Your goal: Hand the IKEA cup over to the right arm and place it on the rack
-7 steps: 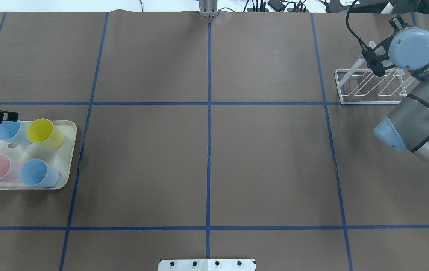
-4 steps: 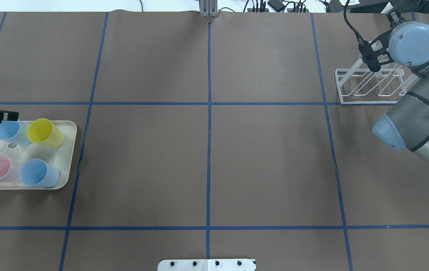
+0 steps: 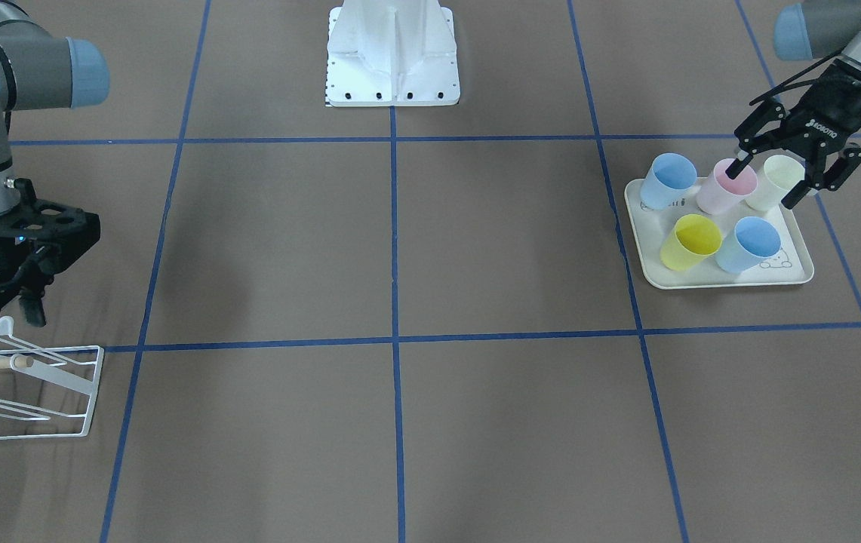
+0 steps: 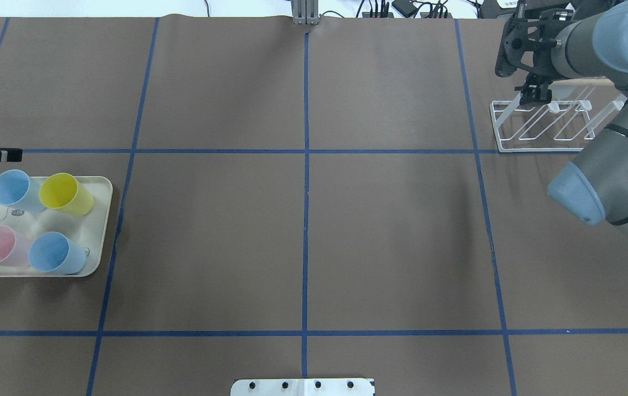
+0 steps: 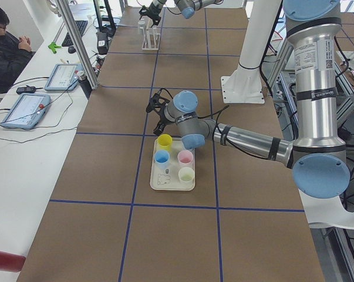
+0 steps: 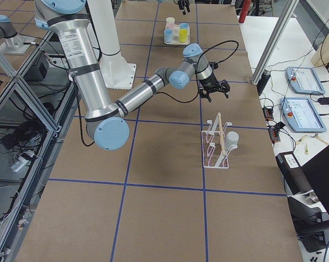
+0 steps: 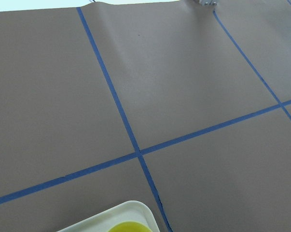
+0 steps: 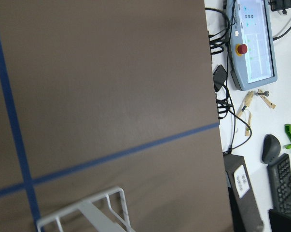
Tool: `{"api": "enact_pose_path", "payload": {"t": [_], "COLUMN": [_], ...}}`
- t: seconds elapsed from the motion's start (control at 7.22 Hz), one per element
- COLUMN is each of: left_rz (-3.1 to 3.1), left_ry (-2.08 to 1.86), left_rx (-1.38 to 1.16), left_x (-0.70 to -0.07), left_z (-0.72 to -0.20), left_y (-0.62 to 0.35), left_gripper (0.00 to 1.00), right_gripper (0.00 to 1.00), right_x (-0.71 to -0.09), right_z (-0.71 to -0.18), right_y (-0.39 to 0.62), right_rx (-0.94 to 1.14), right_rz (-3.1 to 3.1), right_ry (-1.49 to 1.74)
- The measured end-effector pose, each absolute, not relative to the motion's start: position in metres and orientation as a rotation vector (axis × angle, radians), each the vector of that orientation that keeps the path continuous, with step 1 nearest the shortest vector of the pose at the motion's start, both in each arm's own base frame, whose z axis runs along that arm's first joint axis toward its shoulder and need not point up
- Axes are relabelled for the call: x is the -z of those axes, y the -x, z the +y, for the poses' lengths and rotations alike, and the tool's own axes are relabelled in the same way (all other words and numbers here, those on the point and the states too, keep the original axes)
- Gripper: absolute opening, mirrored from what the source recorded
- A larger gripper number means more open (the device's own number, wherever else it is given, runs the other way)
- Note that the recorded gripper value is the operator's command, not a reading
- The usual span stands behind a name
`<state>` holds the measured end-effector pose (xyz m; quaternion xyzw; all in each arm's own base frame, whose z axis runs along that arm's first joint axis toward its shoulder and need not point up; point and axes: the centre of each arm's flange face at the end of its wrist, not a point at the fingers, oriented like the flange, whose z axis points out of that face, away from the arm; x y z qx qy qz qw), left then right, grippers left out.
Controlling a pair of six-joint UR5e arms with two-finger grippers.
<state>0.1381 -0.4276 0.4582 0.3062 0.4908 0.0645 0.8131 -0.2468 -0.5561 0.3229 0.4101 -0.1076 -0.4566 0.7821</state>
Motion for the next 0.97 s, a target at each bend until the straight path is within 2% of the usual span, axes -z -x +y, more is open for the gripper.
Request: {"api": "enact_pose_path", "payload": {"t": [0.42,0.69,0.97], "left_rz": [0.939,0.878,0.839], "left_ry": [-0.674,-0.649,-0.642], "left_rx": [-0.144,-0.112,-0.091], "left_x": [-0.495,-0.530,-0.560], "left_z": [-0.428,-0.434,-0.438], "left_y": [-0.130,-0.131,-0.133], "left_gripper": [1.00,0.99,0.99], "right_gripper": [0.99,0.99,0.99], "right_x": [-0.243,-0.194,-0.176], "right_z": [-0.504,-0.468,-0.443], "right_y": [0.305,0.350,0.366], "right_rx": [0.644,0.604,0.590], "right_rz": [-0.700,-0.884,-1.047], "right_ry": [-0.813,-0.817,-0.918]}}
